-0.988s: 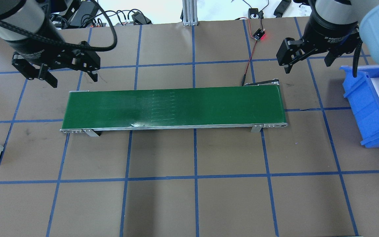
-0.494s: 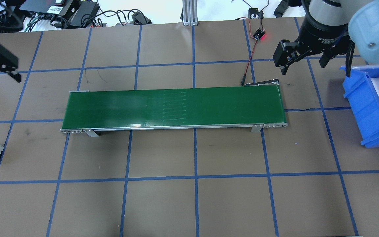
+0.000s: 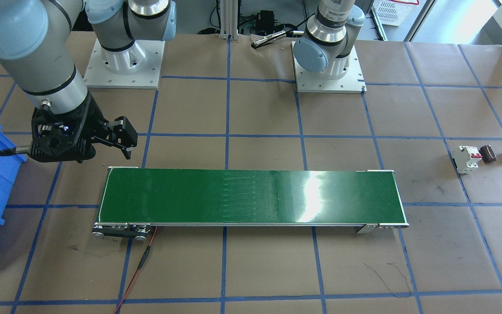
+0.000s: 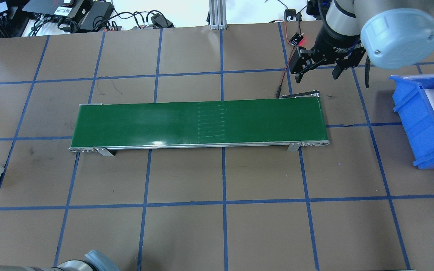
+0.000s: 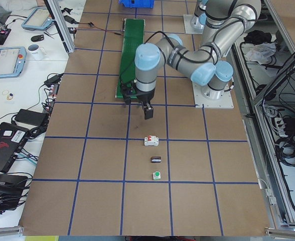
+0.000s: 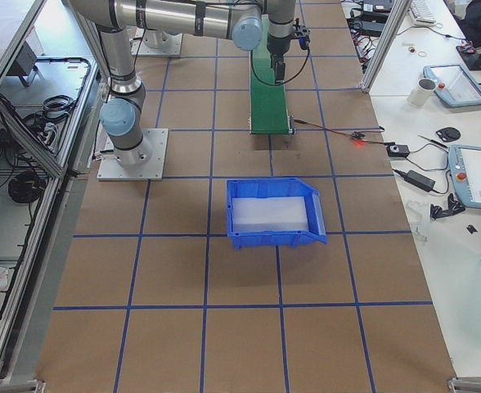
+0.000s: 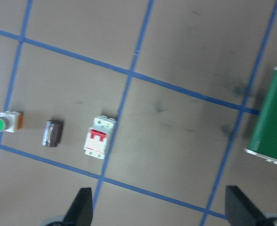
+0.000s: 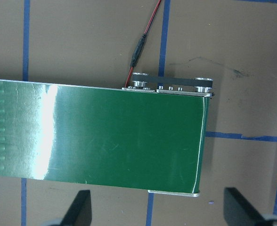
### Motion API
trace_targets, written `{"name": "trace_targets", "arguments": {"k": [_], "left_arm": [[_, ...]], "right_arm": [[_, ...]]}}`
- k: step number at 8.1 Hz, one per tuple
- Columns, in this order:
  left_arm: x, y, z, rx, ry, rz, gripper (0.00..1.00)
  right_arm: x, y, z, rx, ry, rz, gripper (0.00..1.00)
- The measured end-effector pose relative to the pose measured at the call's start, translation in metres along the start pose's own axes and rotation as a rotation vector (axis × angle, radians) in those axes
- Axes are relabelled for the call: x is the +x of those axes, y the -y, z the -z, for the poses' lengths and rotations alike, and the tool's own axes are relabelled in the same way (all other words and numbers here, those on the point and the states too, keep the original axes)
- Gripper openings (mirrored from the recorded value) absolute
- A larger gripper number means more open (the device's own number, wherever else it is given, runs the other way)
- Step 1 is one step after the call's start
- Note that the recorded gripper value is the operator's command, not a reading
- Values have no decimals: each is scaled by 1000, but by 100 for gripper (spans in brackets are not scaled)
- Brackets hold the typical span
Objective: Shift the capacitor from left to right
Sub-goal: 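Grasp the dark capacitor with the left gripper while the right gripper lowers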
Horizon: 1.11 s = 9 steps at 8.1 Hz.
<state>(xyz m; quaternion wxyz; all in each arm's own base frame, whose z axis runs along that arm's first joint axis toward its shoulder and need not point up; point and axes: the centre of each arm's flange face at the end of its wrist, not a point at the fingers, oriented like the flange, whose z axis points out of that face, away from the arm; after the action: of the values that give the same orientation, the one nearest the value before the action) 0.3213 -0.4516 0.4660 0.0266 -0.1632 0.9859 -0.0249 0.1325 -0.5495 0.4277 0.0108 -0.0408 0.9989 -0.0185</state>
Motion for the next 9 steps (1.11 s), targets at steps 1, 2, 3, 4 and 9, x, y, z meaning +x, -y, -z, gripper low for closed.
{"name": "trace_targets", "arguments": {"k": [1, 2, 3, 4, 9], "left_arm": [[-54, 3, -33, -14, -2, -7, 100], [-95, 5, -71, -35, -13, -16, 100], [-122, 11, -104, -30, -8, -23, 100], [-137, 15, -128, -22, 0, -29, 100], [-134, 2, -223, -67, -49, -205, 100]], "right_arm": [[-1, 7, -16, -17, 15, -3, 100], [-1, 10, -27, -31, 23, -5, 100], [-1, 12, -39, -50, 28, -6, 100], [-1, 15, -53, -70, 31, -7, 100], [-1, 30, -74, -30, 33, -2, 100]]}}
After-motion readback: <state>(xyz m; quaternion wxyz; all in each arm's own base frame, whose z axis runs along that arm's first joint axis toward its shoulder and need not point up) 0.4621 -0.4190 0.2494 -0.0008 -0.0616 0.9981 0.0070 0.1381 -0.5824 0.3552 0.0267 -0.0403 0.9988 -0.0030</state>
